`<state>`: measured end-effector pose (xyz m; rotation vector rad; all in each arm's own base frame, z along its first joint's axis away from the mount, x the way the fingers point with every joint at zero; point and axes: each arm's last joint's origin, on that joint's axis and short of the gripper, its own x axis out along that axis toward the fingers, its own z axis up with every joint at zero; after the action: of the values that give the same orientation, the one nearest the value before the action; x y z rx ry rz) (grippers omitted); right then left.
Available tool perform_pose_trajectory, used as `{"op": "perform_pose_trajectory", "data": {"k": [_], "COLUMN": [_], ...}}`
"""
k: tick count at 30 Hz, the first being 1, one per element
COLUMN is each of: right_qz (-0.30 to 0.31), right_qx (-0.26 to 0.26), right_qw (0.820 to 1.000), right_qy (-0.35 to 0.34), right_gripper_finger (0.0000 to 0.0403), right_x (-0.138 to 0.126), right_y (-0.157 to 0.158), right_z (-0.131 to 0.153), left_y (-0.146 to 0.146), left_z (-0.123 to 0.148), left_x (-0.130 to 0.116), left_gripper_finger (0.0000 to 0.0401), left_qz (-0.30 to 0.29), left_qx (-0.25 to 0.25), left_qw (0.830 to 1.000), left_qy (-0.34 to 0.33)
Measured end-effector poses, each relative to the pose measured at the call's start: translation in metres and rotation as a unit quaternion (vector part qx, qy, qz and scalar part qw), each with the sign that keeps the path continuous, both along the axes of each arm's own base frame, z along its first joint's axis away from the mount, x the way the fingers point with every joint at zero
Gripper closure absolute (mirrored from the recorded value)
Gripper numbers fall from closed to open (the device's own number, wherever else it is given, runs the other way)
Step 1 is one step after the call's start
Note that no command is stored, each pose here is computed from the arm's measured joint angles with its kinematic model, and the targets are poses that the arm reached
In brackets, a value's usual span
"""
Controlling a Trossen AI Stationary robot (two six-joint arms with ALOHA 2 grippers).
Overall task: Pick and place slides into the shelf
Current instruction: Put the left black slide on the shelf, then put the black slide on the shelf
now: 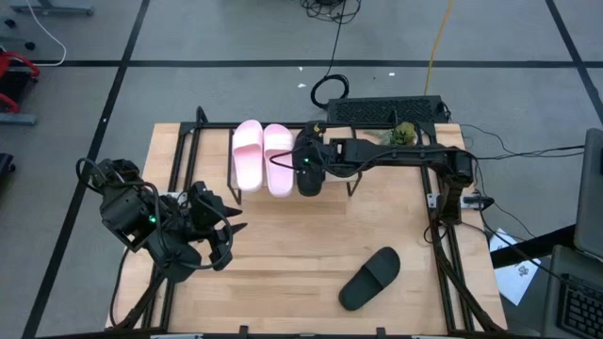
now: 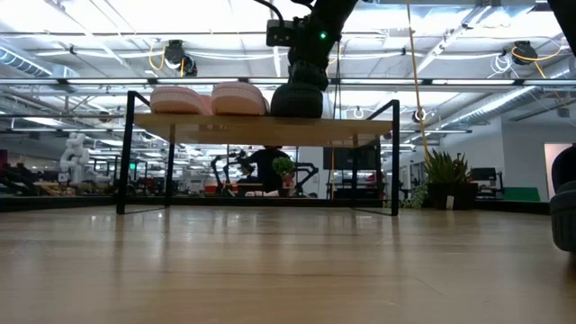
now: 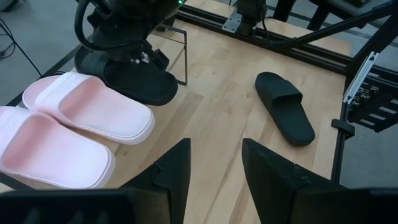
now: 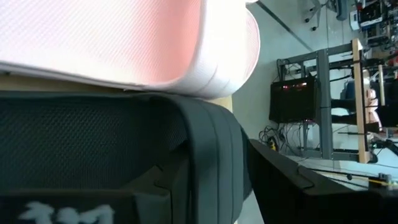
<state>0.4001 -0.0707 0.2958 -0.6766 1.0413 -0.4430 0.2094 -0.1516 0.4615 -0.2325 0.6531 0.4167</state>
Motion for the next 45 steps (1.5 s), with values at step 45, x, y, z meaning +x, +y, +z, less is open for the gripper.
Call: {"op": "perform_pose_trajectory", "data": {"k": [45], "right_qz": [0.045], "right_qx": [0.315], "right_qw": [0.948], "right_qy": [0.017], "right_gripper_finger": [0.0263], "right_x": [-0.149], "right_y": [0.204], "right_z": [0.071], "left_y": [0.001], "left_z": [0.000], "left_x": [0.000], "left_gripper_finger": [0.0256], "left_qz": [-0.005], "left_qx": [0.023], "left_qw": [1.000], "left_qy": [-0.002]}}
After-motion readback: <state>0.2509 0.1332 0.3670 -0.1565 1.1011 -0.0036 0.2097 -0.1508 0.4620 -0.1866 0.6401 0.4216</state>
